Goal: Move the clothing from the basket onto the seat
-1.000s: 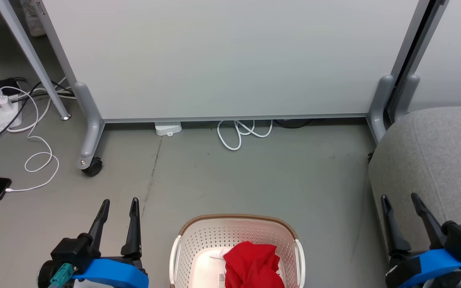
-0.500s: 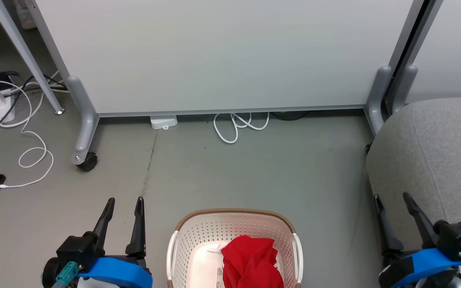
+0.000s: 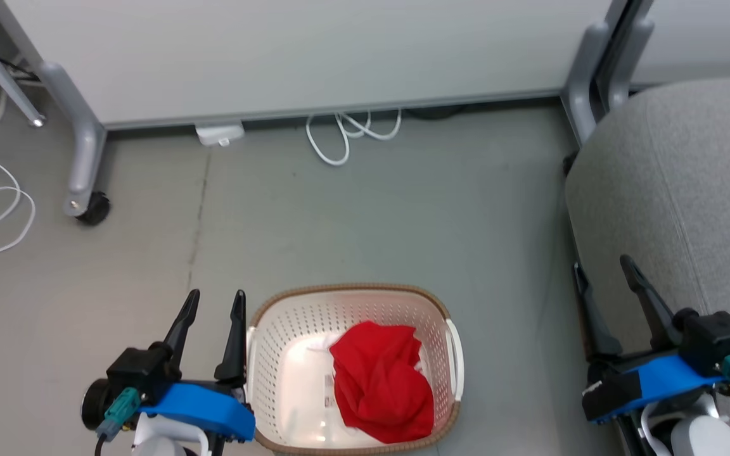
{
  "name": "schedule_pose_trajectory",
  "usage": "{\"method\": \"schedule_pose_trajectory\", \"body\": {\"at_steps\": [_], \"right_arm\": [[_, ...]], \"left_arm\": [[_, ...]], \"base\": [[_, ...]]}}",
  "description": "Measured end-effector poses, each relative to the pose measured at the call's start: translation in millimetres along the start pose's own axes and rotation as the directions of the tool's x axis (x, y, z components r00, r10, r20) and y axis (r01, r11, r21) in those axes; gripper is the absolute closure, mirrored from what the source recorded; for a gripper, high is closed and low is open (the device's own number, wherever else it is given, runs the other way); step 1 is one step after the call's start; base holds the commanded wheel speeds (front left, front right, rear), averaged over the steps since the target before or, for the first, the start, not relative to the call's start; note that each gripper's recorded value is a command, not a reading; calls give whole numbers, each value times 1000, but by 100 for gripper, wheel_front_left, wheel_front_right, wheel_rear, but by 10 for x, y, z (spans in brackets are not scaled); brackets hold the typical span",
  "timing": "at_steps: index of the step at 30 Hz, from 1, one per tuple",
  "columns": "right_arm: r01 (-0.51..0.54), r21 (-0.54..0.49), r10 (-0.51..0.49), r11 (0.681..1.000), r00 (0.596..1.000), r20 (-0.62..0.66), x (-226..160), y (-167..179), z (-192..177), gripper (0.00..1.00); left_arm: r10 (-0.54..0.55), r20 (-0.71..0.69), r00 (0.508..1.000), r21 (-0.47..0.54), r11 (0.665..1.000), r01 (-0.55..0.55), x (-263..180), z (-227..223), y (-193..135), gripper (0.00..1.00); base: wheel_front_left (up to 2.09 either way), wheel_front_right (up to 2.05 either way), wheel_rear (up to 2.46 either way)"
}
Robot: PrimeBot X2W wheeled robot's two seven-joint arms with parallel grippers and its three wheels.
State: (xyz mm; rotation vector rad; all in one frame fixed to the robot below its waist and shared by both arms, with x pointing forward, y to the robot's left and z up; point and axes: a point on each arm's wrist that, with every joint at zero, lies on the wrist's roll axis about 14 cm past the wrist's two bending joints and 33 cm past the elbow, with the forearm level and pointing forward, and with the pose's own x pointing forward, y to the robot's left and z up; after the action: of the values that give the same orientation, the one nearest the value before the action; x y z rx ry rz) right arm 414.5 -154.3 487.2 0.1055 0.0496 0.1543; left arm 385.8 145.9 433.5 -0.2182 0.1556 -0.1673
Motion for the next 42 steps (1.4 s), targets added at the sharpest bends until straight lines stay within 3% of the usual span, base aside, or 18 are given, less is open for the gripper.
{"method": "schedule_pose_trajectory", "body": {"at_steps": [12, 19, 28, 34, 42], "right_arm": [[18, -11, -18, 1000, 999, -47, 350, -182, -305, 0], [31, -20, -33, 999, 996, -80, 478, -294, -517, 0], [61, -20, -63, 998, 989, -132, 510, -421, -799, 0], [65, -15, -66, 998, 987, -145, 567, -443, -934, 0], [69, -16, -71, 997, 984, -166, 664, -495, -1141, 0]], "left_arm": [[-160, -239, 958, -36, 987, 156, 498, -831, -384, 0], [-268, -393, 880, -84, 963, 256, 582, -1415, -657, 0], [-335, -541, 771, -154, 941, 301, 546, -2018, -819, 0], [-367, -615, 698, -185, 928, 324, 525, -2353, -893, 0], [-372, -675, 637, -190, 922, 337, 689, -2733, -869, 0]], "base": [[0, 0, 0], [0, 0, 0], [0, 0, 0], [0, 0, 0], [0, 0, 0]]}}
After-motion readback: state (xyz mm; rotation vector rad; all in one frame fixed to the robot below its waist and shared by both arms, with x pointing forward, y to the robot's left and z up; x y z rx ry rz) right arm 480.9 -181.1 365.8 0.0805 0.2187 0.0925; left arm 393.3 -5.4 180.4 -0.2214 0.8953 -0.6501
